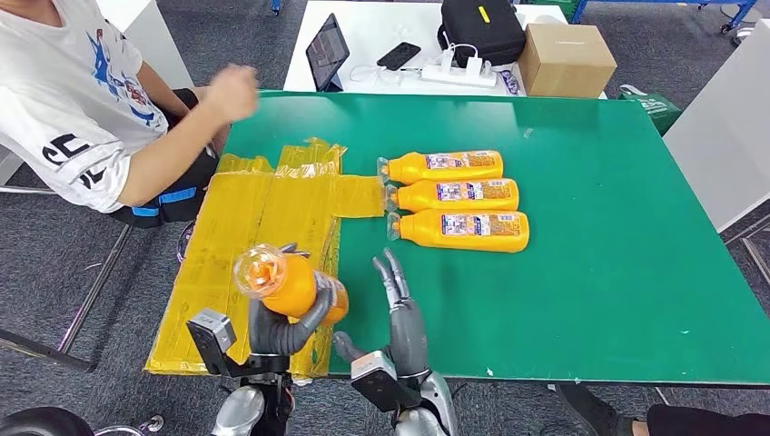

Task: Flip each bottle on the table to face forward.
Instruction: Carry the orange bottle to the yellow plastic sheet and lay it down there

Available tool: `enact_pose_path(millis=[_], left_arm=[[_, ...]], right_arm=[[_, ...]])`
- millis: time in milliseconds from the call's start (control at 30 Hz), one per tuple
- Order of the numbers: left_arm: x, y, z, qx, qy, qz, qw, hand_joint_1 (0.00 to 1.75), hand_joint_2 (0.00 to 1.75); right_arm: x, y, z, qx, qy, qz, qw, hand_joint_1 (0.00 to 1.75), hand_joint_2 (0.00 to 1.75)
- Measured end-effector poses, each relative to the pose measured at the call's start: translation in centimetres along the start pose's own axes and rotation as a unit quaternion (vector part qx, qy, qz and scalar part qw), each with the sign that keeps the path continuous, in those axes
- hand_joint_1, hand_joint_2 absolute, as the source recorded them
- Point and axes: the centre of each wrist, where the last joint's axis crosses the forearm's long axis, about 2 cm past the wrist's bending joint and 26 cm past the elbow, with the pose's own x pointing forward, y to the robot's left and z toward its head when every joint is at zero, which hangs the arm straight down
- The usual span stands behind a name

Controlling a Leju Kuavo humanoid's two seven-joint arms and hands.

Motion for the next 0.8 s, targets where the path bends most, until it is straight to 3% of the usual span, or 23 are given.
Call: enact_pose_path(millis=[200,333,433,533,633,800], left_arm=[[2.0,3.0,-4.7,0.089,-0.116,-0.183,0.972,1.75,1.75],[2.8,4.1,-7.4,0.087,-0.149,-0.297,0.939,1.75,1.75],[2.7,5.2,-10.2,0.043,-0.163,-0.447,0.878,1.75,1.75],[1.7,6.6,-12.8,-0.030,-0.153,-0.583,0.797,1.75,1.75],[0.6,8.2,-14.2,-0.098,-0.136,-0.661,0.731,1.75,1.75],[-0.4,10.0,-14.8,-0.143,-0.115,-0.697,0.693,1.75,1.75]], right_arm=[[3.9,-3.1,-3.2,-0.128,-0.060,-0.044,0.989,0.00,0.00],[5.9,-4.6,-4.7,-0.166,-0.101,-0.054,0.979,0.00,0.00],[7.1,-5.5,-5.9,-0.186,-0.133,-0.056,0.972,0.00,0.00],[7.7,-5.9,-6.5,-0.200,-0.144,-0.067,0.967,0.00,0.00],[7.9,-6.2,-6.9,-0.210,-0.143,-0.081,0.964,0.00,0.00],[8.1,-6.4,-7.1,-0.216,-0.147,-0.088,0.961,0.00,0.00]])
